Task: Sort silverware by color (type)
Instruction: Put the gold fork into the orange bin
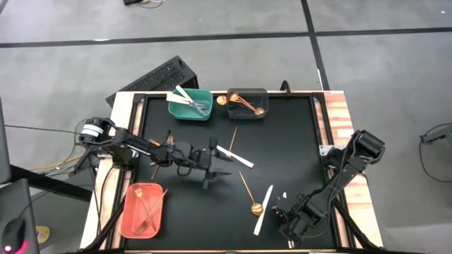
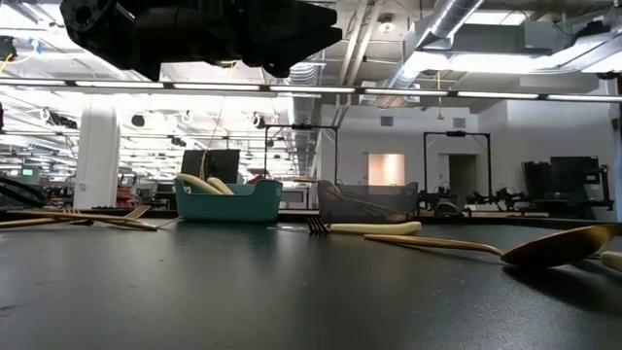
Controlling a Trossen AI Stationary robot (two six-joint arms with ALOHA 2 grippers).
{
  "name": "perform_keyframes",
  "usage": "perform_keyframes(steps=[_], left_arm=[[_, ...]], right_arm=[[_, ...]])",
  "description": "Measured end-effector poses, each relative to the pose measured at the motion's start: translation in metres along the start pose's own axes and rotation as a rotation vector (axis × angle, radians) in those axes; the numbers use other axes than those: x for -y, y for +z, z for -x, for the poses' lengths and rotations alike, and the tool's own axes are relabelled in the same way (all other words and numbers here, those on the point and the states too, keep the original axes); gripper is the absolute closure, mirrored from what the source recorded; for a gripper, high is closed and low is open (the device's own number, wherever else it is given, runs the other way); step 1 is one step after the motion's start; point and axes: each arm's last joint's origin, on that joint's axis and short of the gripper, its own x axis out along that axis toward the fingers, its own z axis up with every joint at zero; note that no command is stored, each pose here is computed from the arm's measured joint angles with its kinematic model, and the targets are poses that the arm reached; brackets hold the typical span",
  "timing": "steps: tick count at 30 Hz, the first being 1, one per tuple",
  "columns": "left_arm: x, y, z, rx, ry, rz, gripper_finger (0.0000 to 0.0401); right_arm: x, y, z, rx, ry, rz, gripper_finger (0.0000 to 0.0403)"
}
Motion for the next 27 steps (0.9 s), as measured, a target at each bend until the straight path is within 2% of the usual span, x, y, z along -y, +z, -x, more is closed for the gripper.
perform_keyframes(steps=[6,13,18,22,27], left_arm=[[0.0,-0.001,0.0,-0.006,0.002,0.051,0.0195],[0.0,-0.001,0.0,-0.017,0.038,0.082,0.0195],[0.006,-0.007,0.0,-0.099,0.092,0.136,0.0195],[0.016,-0.01,0.001,-0.154,0.124,0.15,0.0195],[0.028,-0.008,0.002,-0.162,0.206,0.137,0.0195]], right_arm=[[-0.002,0.004,0.023,0.101,-0.053,0.041,0.0311],[0.016,0.002,0.013,0.08,-0.177,0.135,0.031],[0.017,0.0,0.004,0.051,-0.122,0.193,0.0297],[0.024,-0.006,-0.001,-0.01,-0.141,0.227,0.028],[0.03,-0.011,-0.007,-0.043,-0.155,0.336,0.0273]])
